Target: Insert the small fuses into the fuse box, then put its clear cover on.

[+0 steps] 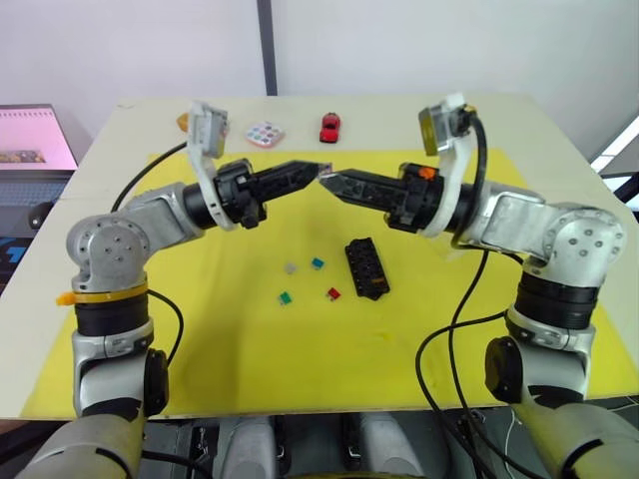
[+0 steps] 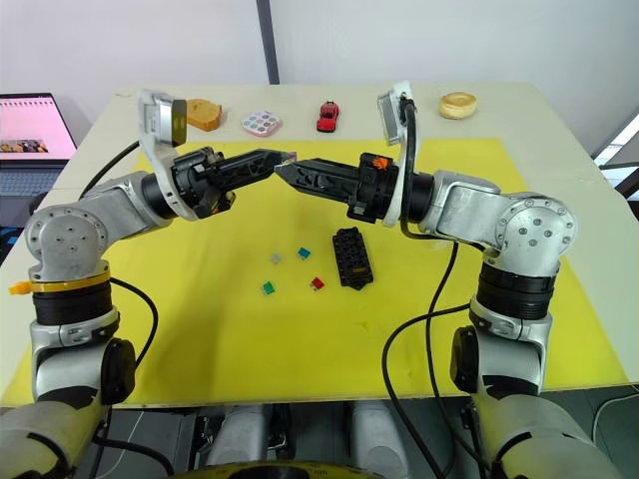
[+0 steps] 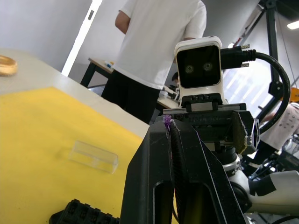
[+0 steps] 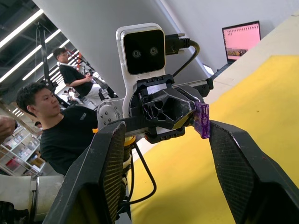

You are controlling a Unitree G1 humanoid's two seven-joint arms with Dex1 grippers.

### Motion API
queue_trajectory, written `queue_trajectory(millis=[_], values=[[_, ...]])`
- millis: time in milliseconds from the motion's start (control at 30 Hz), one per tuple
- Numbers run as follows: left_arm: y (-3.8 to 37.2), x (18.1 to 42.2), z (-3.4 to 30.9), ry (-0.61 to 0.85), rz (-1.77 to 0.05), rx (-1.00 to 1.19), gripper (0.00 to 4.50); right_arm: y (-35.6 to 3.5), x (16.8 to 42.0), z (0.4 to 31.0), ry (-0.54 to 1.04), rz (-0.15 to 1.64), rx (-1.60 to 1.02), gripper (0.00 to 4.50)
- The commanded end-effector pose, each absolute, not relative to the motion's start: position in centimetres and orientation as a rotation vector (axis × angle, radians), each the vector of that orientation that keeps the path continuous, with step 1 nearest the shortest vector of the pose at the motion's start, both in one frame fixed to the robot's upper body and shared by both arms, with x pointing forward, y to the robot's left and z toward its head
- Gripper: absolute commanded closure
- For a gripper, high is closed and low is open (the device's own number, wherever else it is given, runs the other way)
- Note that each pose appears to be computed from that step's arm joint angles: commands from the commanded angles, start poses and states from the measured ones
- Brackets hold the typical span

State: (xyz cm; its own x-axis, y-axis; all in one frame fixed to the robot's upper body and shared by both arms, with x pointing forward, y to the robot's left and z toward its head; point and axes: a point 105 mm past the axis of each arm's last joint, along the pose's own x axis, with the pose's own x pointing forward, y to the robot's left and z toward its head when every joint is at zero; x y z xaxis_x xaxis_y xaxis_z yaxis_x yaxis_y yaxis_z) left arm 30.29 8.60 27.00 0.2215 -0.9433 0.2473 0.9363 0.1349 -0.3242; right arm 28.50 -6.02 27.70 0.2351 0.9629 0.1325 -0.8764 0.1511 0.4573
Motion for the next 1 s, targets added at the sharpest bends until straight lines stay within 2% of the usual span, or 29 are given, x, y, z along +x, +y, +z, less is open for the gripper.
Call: queue_trajectory(millis=[33,67,167,300,533,667,767,900,967,1000], values=[[8.7,29.7,27.9,-0.033,-1.372,-0.432,4.50,-6.2,28.2,28.4,0.176,1.353,0.503,1.66],[8.8,29.7,27.9,-0.033,-1.371,-0.432,4.50,-6.2,28.2,28.4,0.176,1.353,0.502,1.66],[8.8,29.7,27.8,-0.034,-1.367,-0.432,4.50,-6.2,28.2,28.4,0.176,1.353,0.499,2.50],[8.9,29.8,27.9,-0.037,-1.362,-0.433,4.50,-6.2,28.2,28.4,0.177,1.351,0.496,4.38],[9.0,29.7,27.6,-0.029,-1.354,-0.424,4.50,-6.2,28.1,28.5,0.178,1.349,0.456,4.38],[9.1,29.6,26.4,-0.007,-1.334,-0.306,4.50,-6.6,28.4,27.9,0.222,1.306,0.285,4.38],[9.3,28.9,24.5,0.057,-1.366,-0.178,3.49,-7.7,28.9,27.3,0.266,1.245,0.077,4.50],[9.9,28.9,19.7,0.177,-1.363,0.161,1.42,-10.6,29.9,25.9,0.308,1.177,-0.396,4.50],[9.8,29.0,18.6,0.187,-1.381,0.248,0.38,-11.6,30.2,25.4,0.322,1.183,-0.556,4.50],[9.4,29.0,18.1,0.181,-1.389,0.287,0.04,-12.1,30.3,25.1,0.328,1.190,-0.629,4.50]])
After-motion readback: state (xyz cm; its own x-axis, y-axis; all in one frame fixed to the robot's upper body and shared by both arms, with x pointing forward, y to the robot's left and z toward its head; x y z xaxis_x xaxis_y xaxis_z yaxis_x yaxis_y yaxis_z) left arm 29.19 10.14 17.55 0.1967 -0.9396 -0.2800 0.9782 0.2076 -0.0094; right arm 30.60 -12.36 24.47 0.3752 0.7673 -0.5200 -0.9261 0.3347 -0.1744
